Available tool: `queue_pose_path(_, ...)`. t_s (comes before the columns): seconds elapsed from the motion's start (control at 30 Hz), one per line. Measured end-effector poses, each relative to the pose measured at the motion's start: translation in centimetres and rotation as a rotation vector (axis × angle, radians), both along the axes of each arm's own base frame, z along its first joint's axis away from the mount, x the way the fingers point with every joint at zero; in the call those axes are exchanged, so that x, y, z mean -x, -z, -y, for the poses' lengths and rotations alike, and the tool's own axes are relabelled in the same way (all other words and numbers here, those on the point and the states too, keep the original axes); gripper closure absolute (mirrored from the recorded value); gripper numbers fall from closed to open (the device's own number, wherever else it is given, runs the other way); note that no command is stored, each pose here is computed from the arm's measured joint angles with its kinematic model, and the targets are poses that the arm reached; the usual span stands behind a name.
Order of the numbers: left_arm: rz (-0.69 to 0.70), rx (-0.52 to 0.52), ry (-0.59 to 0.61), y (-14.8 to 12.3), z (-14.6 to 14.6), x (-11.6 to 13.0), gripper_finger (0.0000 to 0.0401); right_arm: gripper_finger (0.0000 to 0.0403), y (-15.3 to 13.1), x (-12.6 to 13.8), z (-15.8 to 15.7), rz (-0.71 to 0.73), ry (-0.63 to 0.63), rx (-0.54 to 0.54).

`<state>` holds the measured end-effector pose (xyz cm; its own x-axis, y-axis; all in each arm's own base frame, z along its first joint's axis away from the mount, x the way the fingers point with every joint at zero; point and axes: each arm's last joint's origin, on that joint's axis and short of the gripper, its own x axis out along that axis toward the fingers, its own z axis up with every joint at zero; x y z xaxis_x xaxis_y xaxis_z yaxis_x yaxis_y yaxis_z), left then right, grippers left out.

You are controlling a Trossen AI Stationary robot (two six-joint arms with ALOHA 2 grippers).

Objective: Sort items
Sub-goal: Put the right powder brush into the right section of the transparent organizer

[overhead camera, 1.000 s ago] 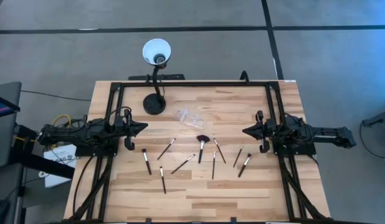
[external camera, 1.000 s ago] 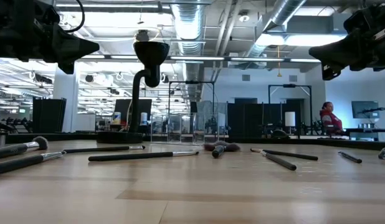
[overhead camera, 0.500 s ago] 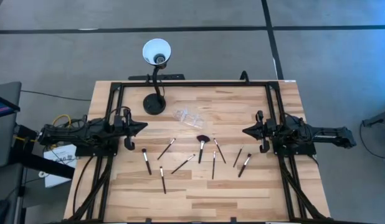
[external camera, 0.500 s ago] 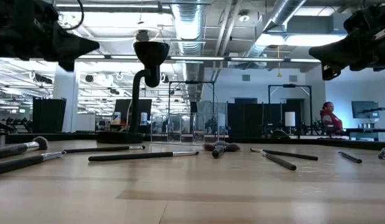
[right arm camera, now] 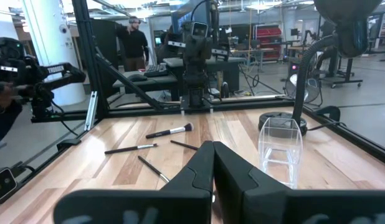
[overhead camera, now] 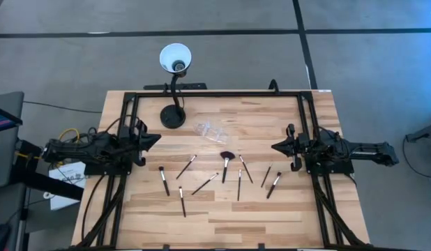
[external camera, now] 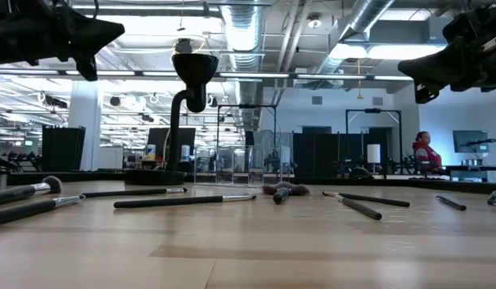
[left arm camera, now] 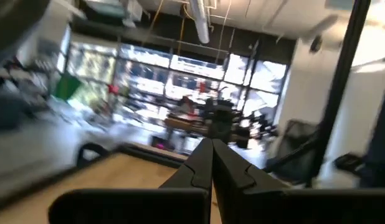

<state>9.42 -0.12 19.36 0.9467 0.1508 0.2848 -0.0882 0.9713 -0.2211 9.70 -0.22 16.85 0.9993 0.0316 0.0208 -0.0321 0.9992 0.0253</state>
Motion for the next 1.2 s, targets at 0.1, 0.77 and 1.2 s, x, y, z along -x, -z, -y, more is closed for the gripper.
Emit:
queue_pose_path(0.1,-0.007,0.056,0.009,0.1,0.0,-0.1,0.0397,0.0403,0.0,0.0,0.0,0.0,0.0,0.0)
queue_pose_path(0.77,-0.232,0.043,-0.024,2.0,0.1,-2.1,0.0394,0.0403,-3.5,0.7,0.1,0.363,-0.033,-0.378)
queue_pose_path(1.2,-0.141,0.079,-0.177,1.2,-0.3,-2.3,0.0313,0.0385,-2.7,0.1,0.0,0.241,-0.108,-0.494)
